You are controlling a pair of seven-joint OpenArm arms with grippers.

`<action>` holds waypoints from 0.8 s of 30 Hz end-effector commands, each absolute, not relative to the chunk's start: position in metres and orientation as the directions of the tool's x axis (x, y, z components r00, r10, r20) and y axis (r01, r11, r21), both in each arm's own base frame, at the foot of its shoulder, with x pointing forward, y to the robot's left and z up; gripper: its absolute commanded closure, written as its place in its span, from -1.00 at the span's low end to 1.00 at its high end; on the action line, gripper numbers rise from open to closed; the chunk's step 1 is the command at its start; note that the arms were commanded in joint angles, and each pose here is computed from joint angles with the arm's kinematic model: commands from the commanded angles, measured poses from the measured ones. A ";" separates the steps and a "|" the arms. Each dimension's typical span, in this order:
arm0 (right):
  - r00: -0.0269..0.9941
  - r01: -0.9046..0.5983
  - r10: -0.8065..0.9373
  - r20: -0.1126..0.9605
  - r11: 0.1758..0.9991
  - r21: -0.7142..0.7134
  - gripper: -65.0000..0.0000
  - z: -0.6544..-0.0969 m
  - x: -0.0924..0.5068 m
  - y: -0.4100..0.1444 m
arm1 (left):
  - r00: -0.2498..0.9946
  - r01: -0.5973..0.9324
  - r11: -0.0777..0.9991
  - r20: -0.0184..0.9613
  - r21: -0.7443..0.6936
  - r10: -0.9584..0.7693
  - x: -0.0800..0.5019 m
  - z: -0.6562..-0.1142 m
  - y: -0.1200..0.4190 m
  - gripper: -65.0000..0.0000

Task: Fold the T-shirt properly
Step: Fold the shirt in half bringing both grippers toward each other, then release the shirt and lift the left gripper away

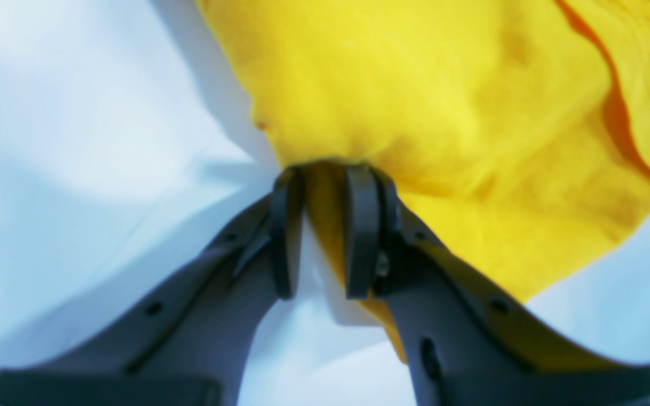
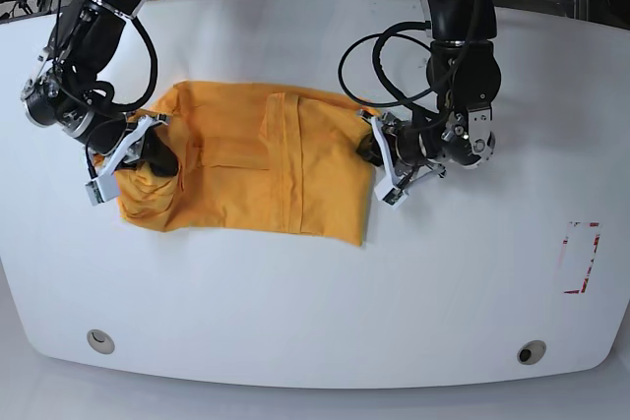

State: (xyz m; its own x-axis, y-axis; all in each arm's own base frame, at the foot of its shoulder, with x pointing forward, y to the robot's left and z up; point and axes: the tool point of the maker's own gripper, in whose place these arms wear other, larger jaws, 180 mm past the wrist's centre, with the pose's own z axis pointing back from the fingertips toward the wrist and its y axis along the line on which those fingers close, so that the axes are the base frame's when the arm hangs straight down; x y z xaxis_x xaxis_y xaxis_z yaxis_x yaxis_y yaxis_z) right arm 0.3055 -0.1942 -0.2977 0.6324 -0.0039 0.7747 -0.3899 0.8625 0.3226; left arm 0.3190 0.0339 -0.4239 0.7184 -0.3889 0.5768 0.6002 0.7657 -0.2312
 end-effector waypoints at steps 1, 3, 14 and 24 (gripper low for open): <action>0.542 -0.498 -0.011 0.841 0.801 0.331 1.00 -0.265 0.323 -0.167 | 0.731 0.627 0.744 0.505 -0.231 -0.459 0.303 -0.442 0.027 0.67; 0.530 -0.532 -0.025 0.848 0.769 0.355 1.00 -0.262 0.325 -0.148 | 0.721 0.638 0.734 0.514 -0.233 -0.464 0.302 -0.443 0.022 0.67; 0.525 -0.650 -0.071 0.848 0.610 0.453 1.00 -0.254 0.326 -0.054 | 0.734 0.632 0.733 0.499 -0.254 -0.461 0.287 -0.452 0.021 0.67; 0.490 -0.696 0.090 0.867 0.639 0.327 0.24 -0.272 0.333 -0.007 | 0.738 0.628 0.741 0.485 -0.238 -0.469 0.286 -0.455 0.035 0.67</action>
State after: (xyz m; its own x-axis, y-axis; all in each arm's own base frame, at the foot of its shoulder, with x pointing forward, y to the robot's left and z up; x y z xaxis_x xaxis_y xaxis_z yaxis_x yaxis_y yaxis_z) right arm 0.3219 -0.0200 -0.2919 0.5759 0.0842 0.8132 -0.6475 0.6542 0.3908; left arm 0.3075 0.0088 -0.4271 0.6928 -0.3498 0.6305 0.6336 0.7129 -0.3006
